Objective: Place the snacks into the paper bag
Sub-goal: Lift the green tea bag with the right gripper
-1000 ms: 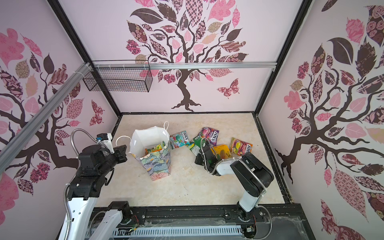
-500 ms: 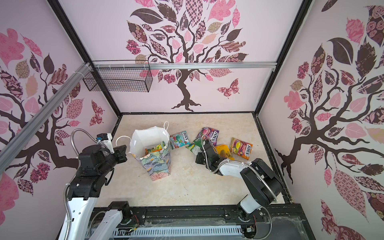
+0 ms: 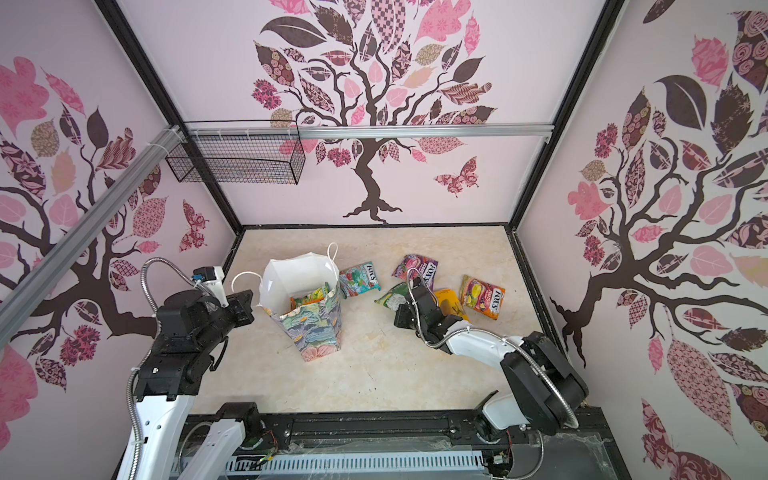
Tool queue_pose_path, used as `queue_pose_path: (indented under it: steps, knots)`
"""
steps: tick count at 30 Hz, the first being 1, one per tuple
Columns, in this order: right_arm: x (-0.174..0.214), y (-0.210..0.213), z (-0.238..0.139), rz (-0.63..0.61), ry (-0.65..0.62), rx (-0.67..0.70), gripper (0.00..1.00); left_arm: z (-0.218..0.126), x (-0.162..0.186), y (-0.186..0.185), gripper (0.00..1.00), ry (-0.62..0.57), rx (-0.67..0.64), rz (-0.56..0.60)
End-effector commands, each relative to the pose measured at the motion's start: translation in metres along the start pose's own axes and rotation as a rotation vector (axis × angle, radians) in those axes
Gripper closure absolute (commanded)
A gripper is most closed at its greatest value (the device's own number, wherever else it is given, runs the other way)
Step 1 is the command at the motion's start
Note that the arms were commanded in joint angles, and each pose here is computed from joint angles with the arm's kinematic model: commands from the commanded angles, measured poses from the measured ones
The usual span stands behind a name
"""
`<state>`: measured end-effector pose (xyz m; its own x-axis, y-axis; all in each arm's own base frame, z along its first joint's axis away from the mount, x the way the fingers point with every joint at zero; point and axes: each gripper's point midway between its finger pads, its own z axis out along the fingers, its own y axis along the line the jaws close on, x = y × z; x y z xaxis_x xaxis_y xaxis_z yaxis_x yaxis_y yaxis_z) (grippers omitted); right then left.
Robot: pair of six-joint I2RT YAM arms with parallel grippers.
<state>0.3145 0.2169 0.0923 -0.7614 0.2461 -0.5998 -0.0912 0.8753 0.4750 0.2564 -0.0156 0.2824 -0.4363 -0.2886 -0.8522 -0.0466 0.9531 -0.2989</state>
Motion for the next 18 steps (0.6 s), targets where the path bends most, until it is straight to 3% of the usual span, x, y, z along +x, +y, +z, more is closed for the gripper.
queue_pose_path:
  steps: [1,18]
  knots:
    - [-0.035,0.021,-0.027,-0.032,-0.098,-0.05,1.0,-0.006,-0.008,-0.001,0.97,-0.027,-0.001,0.006]
    - [-0.068,0.074,-0.076,-0.158,-0.083,-0.178,1.0,-0.006,-0.008,-0.003,0.97,-0.026,0.01,0.005]
